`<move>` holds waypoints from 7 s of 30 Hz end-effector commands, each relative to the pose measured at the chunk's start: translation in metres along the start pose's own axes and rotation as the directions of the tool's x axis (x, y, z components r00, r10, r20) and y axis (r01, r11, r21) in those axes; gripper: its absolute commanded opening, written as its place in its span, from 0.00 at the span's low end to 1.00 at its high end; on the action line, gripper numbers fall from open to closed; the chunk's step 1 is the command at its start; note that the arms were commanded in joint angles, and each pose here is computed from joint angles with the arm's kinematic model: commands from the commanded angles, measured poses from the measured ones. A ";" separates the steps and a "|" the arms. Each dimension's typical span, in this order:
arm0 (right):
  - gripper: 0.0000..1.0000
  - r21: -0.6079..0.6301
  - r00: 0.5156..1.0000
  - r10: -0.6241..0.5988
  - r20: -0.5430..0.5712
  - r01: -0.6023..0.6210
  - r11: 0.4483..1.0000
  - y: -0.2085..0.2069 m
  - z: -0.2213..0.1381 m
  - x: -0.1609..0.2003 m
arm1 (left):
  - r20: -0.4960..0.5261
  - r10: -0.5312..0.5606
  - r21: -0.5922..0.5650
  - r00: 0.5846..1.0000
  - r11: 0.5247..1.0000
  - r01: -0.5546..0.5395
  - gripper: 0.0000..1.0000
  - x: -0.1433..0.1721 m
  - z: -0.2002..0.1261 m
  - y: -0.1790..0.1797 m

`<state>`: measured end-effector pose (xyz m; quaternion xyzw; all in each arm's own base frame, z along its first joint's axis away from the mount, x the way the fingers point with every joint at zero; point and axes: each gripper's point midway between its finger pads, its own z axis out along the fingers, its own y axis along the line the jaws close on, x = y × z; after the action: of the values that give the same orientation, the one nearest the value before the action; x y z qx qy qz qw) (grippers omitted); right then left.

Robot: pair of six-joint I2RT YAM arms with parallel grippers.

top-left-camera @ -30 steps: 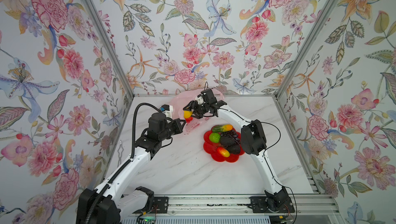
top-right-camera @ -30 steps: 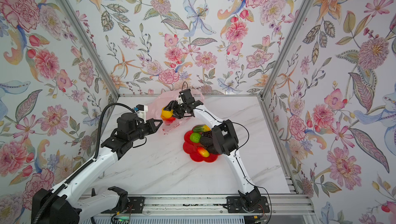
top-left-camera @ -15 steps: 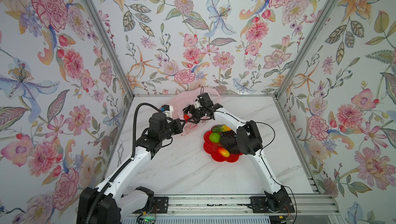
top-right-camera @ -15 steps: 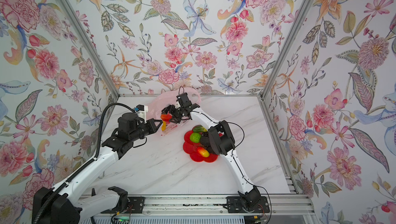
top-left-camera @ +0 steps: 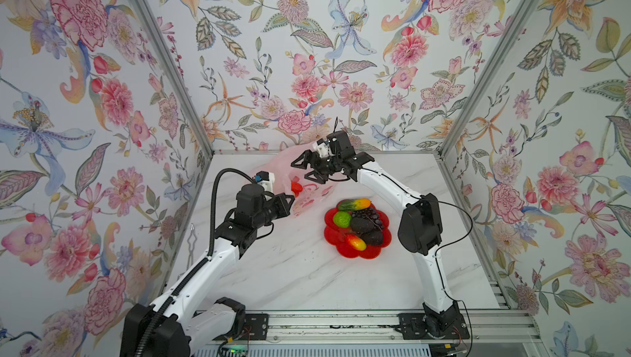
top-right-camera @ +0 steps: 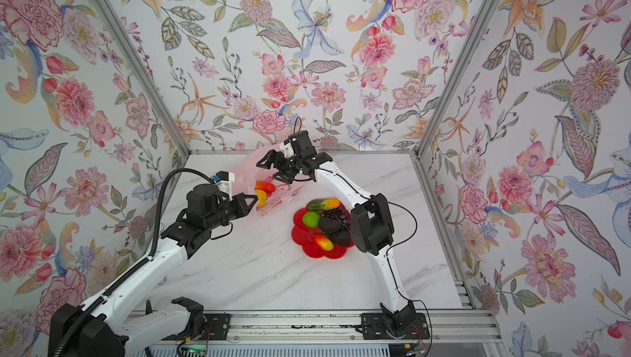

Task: Place the fruits into the plastic bag
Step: Place the fruit in the plastic bag, then pick up the fruit from the plate, then place the fruit in the plastic bag.

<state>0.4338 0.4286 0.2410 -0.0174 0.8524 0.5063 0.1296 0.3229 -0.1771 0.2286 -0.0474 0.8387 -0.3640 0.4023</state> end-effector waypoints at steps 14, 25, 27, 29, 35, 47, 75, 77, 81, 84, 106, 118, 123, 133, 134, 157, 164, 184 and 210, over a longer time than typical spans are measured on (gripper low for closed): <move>0.99 0.624 0.951 -0.160 -0.265 0.296 0.723 -0.093 -0.188 0.127 | 0.012 0.044 -0.047 0.999 0.998 -0.043 0.00 0.017 -0.034 0.011; 0.99 0.678 0.876 -0.075 -0.476 0.420 0.603 -0.150 -0.184 0.215 | -0.006 0.018 -0.046 1.000 0.999 -0.018 0.00 0.030 -0.037 0.017; 0.97 0.683 0.865 -0.065 -0.497 0.437 0.585 -0.157 -0.181 0.219 | 0.004 0.017 -0.046 1.000 0.999 -0.017 0.00 0.028 -0.039 0.016; 0.97 0.688 0.856 -0.059 -0.513 0.452 0.568 -0.163 -0.177 0.221 | -0.001 0.027 -0.052 1.000 0.998 -0.027 0.00 0.028 -0.039 0.016; 0.94 0.681 0.843 -0.052 -0.535 0.467 0.563 -0.173 -0.161 0.225 | -0.010 0.031 -0.054 0.999 0.998 -0.031 0.00 0.030 -0.040 0.017; 0.87 0.674 0.816 -0.029 -0.577 0.496 0.548 -0.191 -0.130 0.221 | -0.013 0.032 -0.056 0.999 0.998 -0.033 0.00 0.032 -0.041 0.018; 0.85 0.708 0.804 0.029 -0.595 0.506 0.492 -0.223 -0.121 0.212 | -0.021 0.023 -0.061 1.000 0.998 -0.024 0.00 0.034 -0.039 0.020; 0.86 0.707 0.801 0.031 -0.597 0.508 0.491 -0.225 -0.120 0.212 | -0.020 0.022 -0.059 1.000 0.998 -0.023 0.00 0.033 -0.039 0.019; 0.86 0.704 0.799 0.033 -0.600 0.508 0.496 -0.228 -0.116 0.212 | -0.022 0.020 -0.061 1.000 0.998 -0.021 0.00 0.034 -0.039 0.020; 0.86 0.701 0.799 0.033 -0.600 0.506 0.503 -0.229 -0.113 0.213 | -0.020 0.016 -0.062 1.000 0.998 -0.017 0.00 0.034 -0.039 0.021; 0.65 0.694 0.811 0.057 -0.583 0.460 0.554 -0.243 -0.102 0.220 | 0.001 -0.023 -0.064 1.000 0.998 0.023 0.00 0.037 -0.045 0.023; 0.43 0.704 0.824 0.053 -0.564 0.445 0.554 -0.244 -0.103 0.220 | 0.005 -0.025 -0.065 1.000 0.998 0.025 0.00 0.038 -0.048 0.023; 0.38 0.709 0.831 0.045 -0.555 0.443 0.549 -0.242 -0.105 0.218 | 0.002 -0.018 -0.065 1.000 0.998 0.018 0.00 0.037 -0.047 0.023; 0.34 0.713 0.837 0.036 -0.546 0.442 0.544 -0.239 -0.113 0.219 | 0.004 -0.017 -0.063 1.000 0.998 0.017 0.00 0.038 -0.047 0.024; 0.34 0.713 0.838 0.035 -0.545 0.441 0.545 -0.238 -0.113 0.219 | 0.004 -0.018 -0.063 1.000 0.998 0.018 0.00 0.038 -0.047 0.023; 0.30 0.666 0.899 -0.082 -0.431 0.378 0.643 -0.198 -0.129 0.216 | 0.009 -0.012 -0.049 1.000 0.999 0.013 0.00 0.034 -0.043 0.020; 0.30 0.649 0.912 -0.098 -0.399 0.356 0.672 -0.184 -0.131 0.212 | 0.010 -0.002 -0.045 1.000 0.999 0.002 0.00 0.032 -0.043 0.019; 0.30 0.443 0.986 -0.150 -0.073 0.166 0.881 -0.062 -0.166 0.155 | -0.011 0.090 -0.051 0.996 0.995 -0.091 0.00 0.019 -0.040 0.009; 0.30 -0.162 0.979 0.093 0.179 -0.064 0.985 0.077 -0.165 0.095 | 0.002 0.119 -0.041 0.993 0.992 -0.119 0.00 0.006 -0.033 0.004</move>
<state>0.2897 0.3199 0.3507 0.0407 0.8202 0.5320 0.2063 0.2918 -0.1555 0.2215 -0.0179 0.8573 -0.3151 0.4068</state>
